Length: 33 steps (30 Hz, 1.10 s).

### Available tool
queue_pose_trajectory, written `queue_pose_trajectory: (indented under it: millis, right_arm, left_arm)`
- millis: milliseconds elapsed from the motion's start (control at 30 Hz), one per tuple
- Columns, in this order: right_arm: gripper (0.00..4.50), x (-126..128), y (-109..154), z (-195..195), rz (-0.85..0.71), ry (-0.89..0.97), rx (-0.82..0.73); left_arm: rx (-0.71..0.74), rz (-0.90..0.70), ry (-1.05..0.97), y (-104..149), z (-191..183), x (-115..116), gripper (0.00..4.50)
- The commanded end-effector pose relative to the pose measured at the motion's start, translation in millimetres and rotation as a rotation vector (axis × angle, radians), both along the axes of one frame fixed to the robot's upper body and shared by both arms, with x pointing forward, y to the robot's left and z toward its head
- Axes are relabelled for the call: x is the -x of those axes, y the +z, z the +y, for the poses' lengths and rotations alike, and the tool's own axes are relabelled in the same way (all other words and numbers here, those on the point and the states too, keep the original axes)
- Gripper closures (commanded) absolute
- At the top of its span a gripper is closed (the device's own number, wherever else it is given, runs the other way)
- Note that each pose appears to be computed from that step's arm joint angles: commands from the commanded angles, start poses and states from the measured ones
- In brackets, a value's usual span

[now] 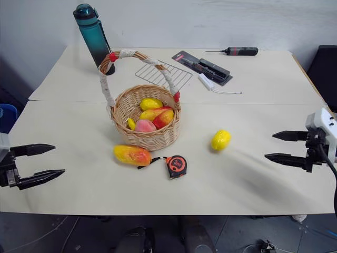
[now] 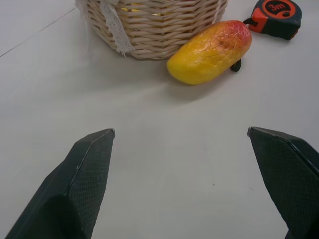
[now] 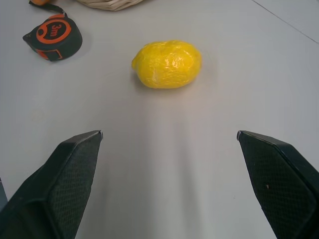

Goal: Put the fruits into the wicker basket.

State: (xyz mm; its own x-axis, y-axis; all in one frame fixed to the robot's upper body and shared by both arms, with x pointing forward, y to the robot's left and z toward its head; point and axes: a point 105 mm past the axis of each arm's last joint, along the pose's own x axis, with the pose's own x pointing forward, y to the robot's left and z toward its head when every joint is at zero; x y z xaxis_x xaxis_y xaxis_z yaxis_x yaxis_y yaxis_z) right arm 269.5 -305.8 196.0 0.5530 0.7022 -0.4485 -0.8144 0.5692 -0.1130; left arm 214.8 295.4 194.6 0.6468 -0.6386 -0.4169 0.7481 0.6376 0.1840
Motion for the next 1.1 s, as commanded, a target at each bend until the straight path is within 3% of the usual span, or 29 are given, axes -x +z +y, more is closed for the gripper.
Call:
queue_pose_trajectory:
  millis: [33, 833, 967, 1100]
  right_arm:
    - [0.03, -1.9, 9.6, 3.7, -0.041, 0.017, 0.0]
    - [0.03, -2.5, 10.5, -0.2, -0.063, 0.005, 0.079]
    - [0.03, -1.4, 21.9, 17.4, -0.074, 0.083, 0.082]
    - [0.03, 0.1, 35.1, 63.0, -0.091, 0.27, 0.06]
  left_arm:
    - [-0.04, -0.031, -0.02, 4.8, -1.6, 4.3, 0.0]
    - [-0.054, -0.058, -0.005, 5.5, -5.8, -8.8, 0.0]
    - [-0.032, -0.05, -0.072, 13.0, -20.6, -8.1, 0.0]
    - [0.033, -0.033, -0.239, 25.1, -56.6, -5.2, 0.0]
